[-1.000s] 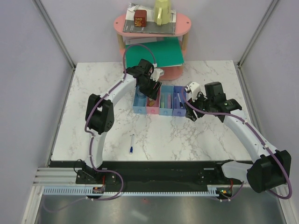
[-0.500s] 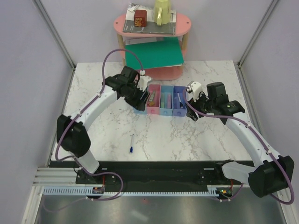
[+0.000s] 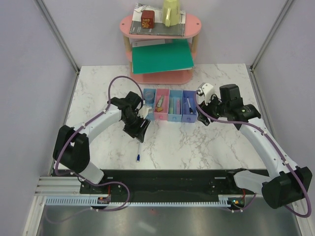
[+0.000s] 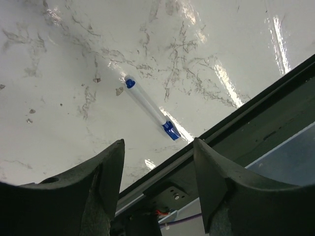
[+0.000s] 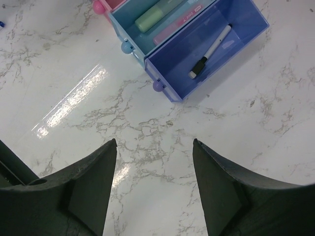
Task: Sort the stationery into containers
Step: Pick up the pen from the center of the board.
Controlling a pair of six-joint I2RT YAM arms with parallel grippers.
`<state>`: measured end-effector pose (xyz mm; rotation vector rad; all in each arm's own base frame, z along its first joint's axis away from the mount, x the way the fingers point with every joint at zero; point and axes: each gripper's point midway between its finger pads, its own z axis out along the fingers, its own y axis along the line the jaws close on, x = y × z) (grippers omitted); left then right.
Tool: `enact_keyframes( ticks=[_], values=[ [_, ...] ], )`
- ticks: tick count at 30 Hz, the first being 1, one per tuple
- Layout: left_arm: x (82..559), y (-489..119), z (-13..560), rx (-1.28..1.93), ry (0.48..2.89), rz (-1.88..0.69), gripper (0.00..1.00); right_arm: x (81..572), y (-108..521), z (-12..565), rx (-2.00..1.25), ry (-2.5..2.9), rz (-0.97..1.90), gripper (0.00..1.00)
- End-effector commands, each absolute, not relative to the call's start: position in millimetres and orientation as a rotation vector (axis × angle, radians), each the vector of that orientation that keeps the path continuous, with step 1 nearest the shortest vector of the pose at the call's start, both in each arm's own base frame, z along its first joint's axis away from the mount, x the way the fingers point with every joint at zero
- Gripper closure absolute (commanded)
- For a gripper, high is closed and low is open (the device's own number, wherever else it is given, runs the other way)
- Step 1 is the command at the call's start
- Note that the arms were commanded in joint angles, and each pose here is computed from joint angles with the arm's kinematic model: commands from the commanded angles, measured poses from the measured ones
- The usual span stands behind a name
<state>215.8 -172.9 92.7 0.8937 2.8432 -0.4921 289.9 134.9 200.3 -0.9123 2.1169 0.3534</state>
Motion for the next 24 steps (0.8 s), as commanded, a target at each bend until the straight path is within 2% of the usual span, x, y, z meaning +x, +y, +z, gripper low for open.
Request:
enact_keyframes(
  ticks=[1,11,20,24],
  values=[
    [205,-178,69,0.747,2.940,-0.537,0.37,287,129,215,-0.922,2.088,0.309,0.30],
    [197,-177,20,0.697,3.037,-0.422,0.33,285,123,200,-0.934,2.127,0.288,0.29],
    [199,-185,-21,0.774,3.130,-0.214,0.37,294,125,210,-0.917,2.106,0.296,0.29],
    [197,-190,-32,0.833,3.140,-0.178,0.78,294,128,214,-0.919,2.096,0.311,0.29]
  ],
)
